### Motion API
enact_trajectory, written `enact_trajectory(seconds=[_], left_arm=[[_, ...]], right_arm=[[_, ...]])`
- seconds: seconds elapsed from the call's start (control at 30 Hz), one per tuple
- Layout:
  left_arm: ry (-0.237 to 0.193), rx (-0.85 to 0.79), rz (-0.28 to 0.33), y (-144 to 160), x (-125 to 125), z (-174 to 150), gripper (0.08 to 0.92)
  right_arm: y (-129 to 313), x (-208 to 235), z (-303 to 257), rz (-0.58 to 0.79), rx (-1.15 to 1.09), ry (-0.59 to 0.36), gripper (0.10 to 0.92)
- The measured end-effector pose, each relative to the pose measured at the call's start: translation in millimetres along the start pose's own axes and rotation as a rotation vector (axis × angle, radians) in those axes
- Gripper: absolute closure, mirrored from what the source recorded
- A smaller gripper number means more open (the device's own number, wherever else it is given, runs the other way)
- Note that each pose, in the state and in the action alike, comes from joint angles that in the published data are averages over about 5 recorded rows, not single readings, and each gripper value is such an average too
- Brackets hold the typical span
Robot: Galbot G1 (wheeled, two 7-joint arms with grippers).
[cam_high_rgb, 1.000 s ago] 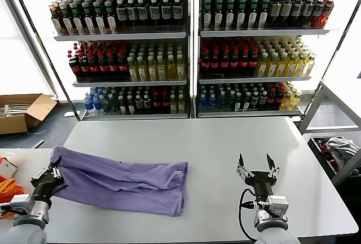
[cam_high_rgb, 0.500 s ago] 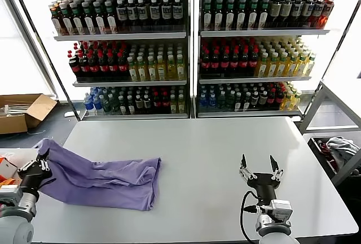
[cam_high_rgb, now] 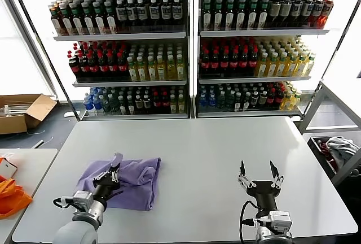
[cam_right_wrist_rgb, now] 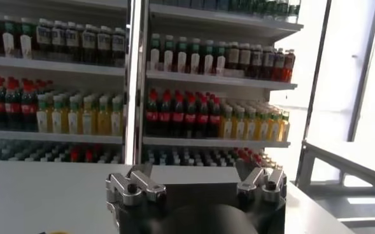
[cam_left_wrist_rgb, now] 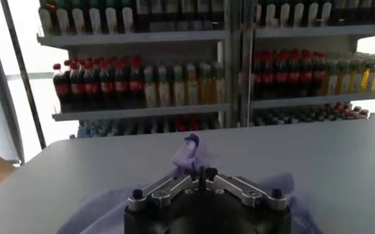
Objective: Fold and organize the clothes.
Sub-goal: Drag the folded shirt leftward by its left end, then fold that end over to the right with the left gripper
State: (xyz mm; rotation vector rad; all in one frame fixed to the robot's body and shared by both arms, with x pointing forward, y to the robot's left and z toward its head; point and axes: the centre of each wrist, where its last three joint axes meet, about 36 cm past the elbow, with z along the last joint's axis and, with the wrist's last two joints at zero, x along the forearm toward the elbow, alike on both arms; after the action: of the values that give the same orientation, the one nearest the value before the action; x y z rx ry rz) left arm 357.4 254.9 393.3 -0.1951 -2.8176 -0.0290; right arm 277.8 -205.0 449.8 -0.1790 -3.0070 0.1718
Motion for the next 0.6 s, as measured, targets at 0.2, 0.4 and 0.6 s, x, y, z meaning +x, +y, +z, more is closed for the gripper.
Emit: enact_trajectory(seconds=[0.2,0.4,0.6], left_arm=[[0.004,0.003,0.052,-24,-12,0,0.896],[0.019,-0.003,0.085,-39,-20,7,0.894],[0.033,-0.005,0.113,-51,-23,19,0.764]], right_arm=[[3,7,7,0.007,0.007,0.017,0.200],[6,11,12,0.011,0.014,0.030,0.200],[7,12,17,0.020,0.022,0.036,0.200]])
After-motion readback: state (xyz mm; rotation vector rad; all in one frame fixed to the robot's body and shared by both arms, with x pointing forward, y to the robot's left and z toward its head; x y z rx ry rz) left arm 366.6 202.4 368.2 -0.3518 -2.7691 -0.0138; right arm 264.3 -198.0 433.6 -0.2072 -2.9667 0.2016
